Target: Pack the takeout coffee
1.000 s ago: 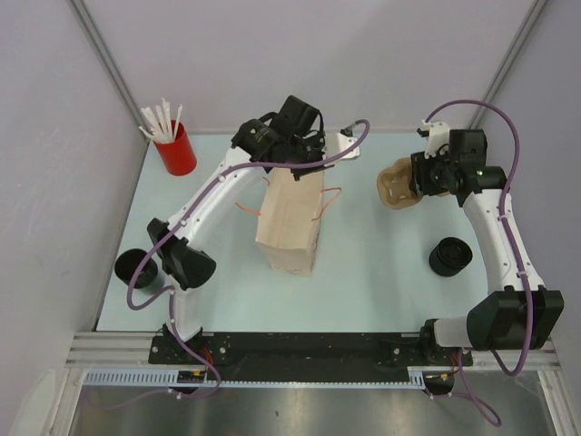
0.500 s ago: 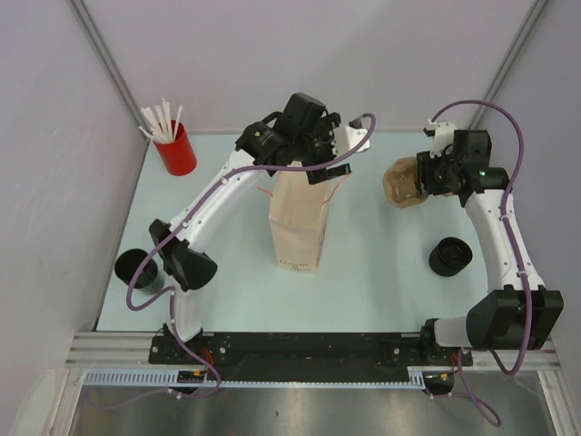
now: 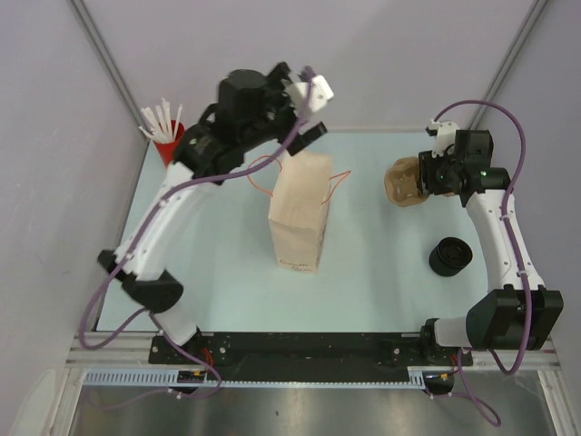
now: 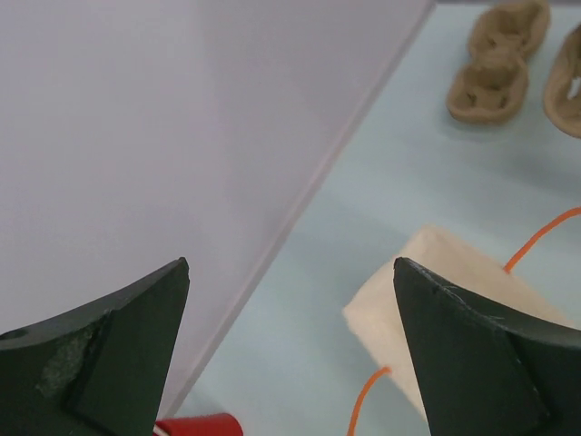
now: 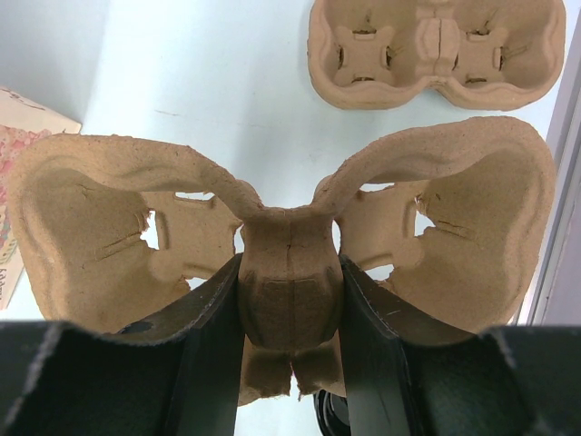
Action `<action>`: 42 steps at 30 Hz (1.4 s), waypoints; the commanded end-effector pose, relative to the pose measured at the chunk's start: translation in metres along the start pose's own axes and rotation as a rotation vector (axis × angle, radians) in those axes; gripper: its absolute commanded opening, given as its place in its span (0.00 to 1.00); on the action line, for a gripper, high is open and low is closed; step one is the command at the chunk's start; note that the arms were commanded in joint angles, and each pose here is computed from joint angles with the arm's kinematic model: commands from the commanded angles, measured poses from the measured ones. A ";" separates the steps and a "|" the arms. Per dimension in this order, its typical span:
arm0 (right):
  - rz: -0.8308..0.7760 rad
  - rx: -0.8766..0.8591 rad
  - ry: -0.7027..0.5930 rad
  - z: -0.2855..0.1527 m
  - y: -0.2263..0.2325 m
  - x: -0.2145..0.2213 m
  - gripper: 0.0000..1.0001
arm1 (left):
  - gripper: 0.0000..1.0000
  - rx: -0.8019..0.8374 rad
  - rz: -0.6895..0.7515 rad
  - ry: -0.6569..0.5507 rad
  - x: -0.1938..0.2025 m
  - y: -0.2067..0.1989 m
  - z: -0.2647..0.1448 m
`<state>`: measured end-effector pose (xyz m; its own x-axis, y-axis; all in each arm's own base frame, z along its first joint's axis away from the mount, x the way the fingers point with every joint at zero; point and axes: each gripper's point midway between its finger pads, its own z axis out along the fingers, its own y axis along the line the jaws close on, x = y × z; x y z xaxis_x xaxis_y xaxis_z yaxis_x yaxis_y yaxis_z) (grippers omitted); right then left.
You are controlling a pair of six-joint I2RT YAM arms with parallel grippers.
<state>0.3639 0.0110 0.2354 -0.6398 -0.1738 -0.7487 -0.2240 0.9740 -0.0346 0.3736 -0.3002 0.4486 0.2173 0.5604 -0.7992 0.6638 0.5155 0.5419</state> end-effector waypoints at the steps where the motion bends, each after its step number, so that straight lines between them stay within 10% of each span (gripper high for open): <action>1: -0.008 -0.013 -0.072 -0.008 0.001 -0.017 0.37 | 0.99 -0.235 -0.134 -0.071 -0.009 0.055 -0.075; 20: -0.304 -0.224 -0.404 -0.118 0.094 -0.176 0.37 | 1.00 -0.347 -0.301 0.298 0.198 0.004 -0.145; 32: -0.649 -0.489 -0.321 -0.069 0.264 -0.163 0.38 | 0.99 -0.343 -0.417 0.225 0.203 0.006 -0.166; 42: -0.839 -0.357 -0.200 -0.024 0.275 -0.134 0.37 | 0.99 -0.358 -0.430 0.190 0.197 0.005 -0.174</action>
<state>0.3609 0.3185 0.3307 -0.0670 -0.6886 -0.7220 -0.8487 0.4199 -0.3217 0.3016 -0.0730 0.3256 -0.2179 0.3935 -0.8931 0.3828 0.8762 0.2927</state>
